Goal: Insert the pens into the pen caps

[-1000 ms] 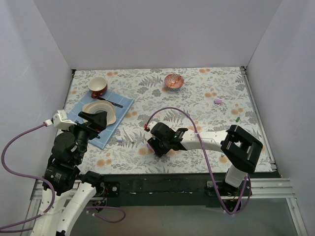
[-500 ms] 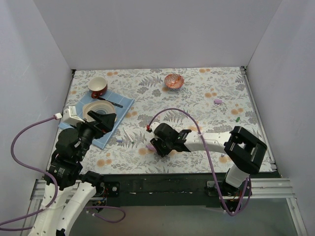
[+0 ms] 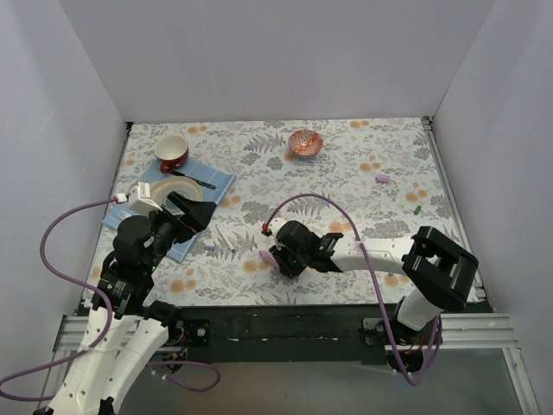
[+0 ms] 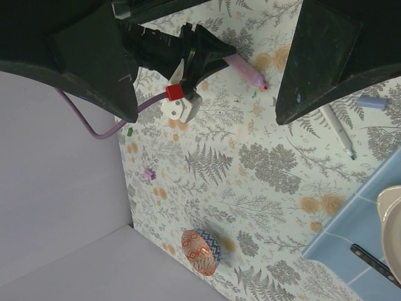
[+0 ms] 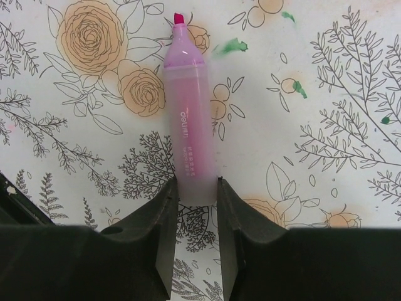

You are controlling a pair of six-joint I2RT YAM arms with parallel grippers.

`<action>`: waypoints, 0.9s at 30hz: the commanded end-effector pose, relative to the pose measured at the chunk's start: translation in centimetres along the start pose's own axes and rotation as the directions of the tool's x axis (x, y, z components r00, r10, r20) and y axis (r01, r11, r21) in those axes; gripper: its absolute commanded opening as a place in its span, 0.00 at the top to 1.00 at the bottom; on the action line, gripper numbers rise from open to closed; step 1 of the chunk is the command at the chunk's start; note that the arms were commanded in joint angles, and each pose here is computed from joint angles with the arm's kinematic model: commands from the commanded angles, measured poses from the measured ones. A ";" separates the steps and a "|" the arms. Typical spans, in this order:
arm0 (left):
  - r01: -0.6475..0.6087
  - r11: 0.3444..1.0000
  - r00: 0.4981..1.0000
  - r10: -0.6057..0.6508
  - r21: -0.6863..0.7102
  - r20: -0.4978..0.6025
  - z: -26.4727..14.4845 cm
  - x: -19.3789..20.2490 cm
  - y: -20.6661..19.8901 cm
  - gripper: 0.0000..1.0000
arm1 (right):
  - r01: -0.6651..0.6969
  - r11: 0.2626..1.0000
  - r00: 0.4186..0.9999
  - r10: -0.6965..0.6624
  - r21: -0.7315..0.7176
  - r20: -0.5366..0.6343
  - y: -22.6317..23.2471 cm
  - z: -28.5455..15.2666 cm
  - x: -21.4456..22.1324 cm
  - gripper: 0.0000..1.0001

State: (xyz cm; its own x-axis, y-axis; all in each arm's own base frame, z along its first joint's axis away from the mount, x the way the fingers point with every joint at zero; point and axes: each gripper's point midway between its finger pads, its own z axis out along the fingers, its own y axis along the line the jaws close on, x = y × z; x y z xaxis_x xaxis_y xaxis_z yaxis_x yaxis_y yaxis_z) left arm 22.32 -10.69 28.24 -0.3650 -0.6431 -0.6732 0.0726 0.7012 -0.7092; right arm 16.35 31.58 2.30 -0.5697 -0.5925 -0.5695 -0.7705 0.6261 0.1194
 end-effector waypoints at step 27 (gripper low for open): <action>0.316 0.924 0.918 -0.240 0.216 -0.314 4.7 13.4 2.1 0.25 | -0.288 0.958 0.884 0.264 0.005 0.385 -0.5 -6.2 -9.0 0.99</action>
State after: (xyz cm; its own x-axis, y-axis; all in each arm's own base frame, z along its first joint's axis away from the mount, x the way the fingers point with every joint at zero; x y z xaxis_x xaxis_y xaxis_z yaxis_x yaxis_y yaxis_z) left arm 21.29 -17.68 13.87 -0.6631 -0.6573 -0.3582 0.0421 0.4450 -0.8945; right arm 18.52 31.24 8.67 -0.6189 -0.3026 -0.7248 -0.6052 0.7720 0.1944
